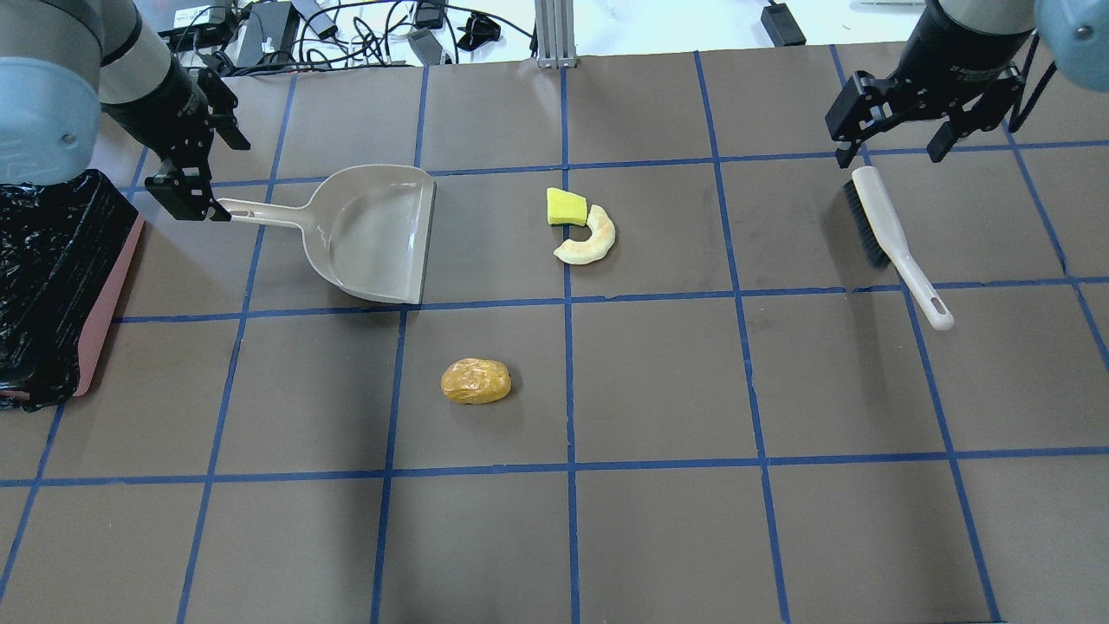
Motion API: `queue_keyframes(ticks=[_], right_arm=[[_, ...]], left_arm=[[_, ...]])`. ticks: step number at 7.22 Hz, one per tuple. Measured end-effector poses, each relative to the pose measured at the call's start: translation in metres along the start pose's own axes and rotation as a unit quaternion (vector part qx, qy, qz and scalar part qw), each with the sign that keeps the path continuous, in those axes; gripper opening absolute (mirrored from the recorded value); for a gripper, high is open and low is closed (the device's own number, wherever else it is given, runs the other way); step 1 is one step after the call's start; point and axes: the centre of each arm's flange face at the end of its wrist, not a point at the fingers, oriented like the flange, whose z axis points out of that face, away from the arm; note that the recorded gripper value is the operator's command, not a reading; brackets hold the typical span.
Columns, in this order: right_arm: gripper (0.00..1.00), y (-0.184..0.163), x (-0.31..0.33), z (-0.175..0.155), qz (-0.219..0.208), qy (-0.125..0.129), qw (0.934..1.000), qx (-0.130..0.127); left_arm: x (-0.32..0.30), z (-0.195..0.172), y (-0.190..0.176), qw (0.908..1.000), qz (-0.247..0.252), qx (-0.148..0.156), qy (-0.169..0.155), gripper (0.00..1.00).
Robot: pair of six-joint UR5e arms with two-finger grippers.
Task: Sweep and dump trash into bin
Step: 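Grasp the dustpan handle with the left gripper while the right reaches the brush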
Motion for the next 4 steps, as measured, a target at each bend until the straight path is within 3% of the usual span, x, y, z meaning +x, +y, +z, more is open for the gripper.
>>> queue_keyframes(ticks=[2, 4], right_arm=[[1.00, 0.002, 0.014, 0.028, 0.000, -0.005, 0.9998, -0.017], [1.00, -0.006, 0.031, 0.056, -0.012, 0.008, 0.9999, -0.001]], left_arm=[[0.028, 0.014, -0.040, 0.9977, -0.048, -0.048, 0.006, 1.00], [0.057, 0.031, -0.068, 0.9948, -0.070, -0.074, 0.004, 1.00]])
